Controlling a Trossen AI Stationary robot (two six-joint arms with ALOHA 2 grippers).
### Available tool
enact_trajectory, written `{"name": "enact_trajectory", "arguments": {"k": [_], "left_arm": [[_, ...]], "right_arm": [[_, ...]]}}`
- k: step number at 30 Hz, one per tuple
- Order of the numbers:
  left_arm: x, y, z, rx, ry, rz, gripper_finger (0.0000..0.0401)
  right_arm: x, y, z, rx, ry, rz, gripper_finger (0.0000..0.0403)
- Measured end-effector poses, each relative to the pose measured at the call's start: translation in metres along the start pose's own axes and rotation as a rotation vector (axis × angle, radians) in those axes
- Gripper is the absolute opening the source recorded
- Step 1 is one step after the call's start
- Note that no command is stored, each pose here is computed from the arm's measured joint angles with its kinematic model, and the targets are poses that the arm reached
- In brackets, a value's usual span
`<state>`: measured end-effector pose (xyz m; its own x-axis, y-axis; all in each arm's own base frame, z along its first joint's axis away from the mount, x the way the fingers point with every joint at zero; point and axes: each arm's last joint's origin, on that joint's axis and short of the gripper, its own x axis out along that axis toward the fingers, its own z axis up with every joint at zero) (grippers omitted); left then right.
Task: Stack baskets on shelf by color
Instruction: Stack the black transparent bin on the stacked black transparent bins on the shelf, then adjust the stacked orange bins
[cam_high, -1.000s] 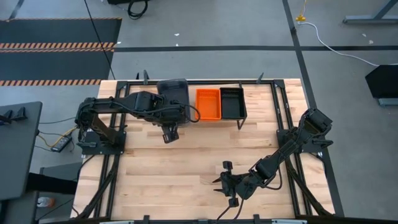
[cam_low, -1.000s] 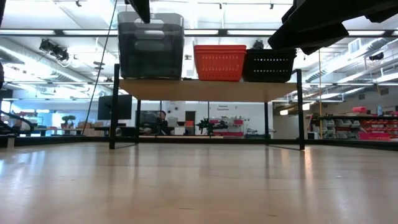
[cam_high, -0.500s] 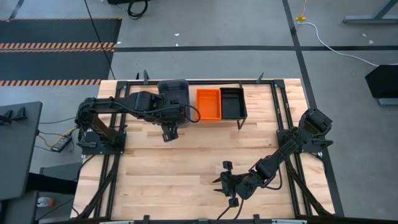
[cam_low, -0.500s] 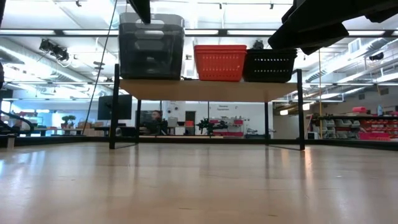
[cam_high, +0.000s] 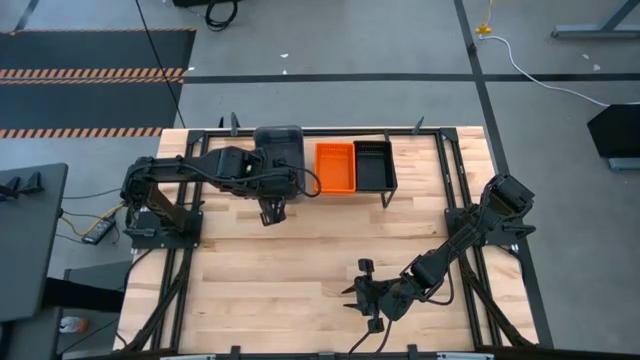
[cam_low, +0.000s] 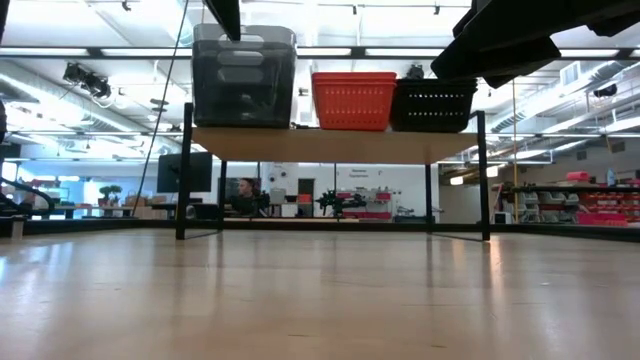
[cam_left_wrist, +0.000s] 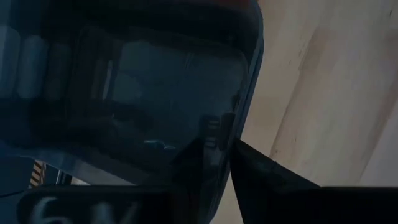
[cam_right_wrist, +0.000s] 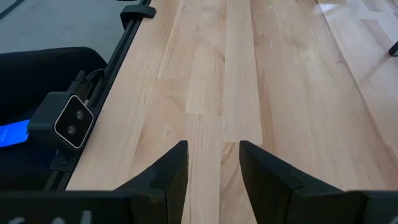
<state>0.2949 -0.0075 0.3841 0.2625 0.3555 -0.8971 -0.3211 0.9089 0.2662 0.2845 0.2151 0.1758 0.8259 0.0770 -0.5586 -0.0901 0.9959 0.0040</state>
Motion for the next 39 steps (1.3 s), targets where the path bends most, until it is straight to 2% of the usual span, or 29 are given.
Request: {"name": "enact_trajectory", "arguments": {"k": [7, 11, 17, 21, 26, 30, 33, 36, 39], "left_arm": [[-0.003, -0.003, -0.002, 0.006, 0.005, -0.036, 0.0089], [-0.017, -0.001, -0.004, 0.013, 0.012, -0.08, 0.0091], [-0.05, 0.006, 0.0, -0.073, -0.107, -0.143, 0.0081], [-0.07, 0.003, 0.0, -0.124, -0.189, -0.191, 0.0081], [-0.08, -0.024, -0.006, -0.039, -0.263, -0.199, 0.008], [-0.075, -0.058, -0.02, 0.063, -0.282, -0.132, 0.0073], [-0.079, -0.086, -0.039, 0.126, -0.354, -0.067, 0.0067], [-0.085, -0.108, -0.06, 0.132, -0.468, -0.04, 0.0062], [-0.084, -0.126, -0.078, 0.127, -0.546, -0.05, 0.0057]], "right_arm": [[0.0, 0.0, 0.0, 0.0, 0.0, 0.0, 0.015], [0.0, 0.0, 0.0, 0.001, -0.001, 0.001, 0.015], [0.003, -0.006, 0.003, 0.001, -0.004, -0.016, 0.015], [0.007, -0.015, 0.008, -0.043, -0.042, -0.083, 0.015], [0.008, -0.031, 0.026, -0.131, -0.076, -0.167, 0.015], [0.005, -0.042, 0.05, -0.168, -0.118, -0.243, 0.0141], [0.0, -0.046, 0.068, -0.213, -0.148, -0.258, 0.0129], [-0.007, -0.049, 0.086, -0.262, -0.158, -0.281, 0.012], [-0.016, -0.053, 0.102, -0.305, -0.135, -0.365, 0.0115]]}}
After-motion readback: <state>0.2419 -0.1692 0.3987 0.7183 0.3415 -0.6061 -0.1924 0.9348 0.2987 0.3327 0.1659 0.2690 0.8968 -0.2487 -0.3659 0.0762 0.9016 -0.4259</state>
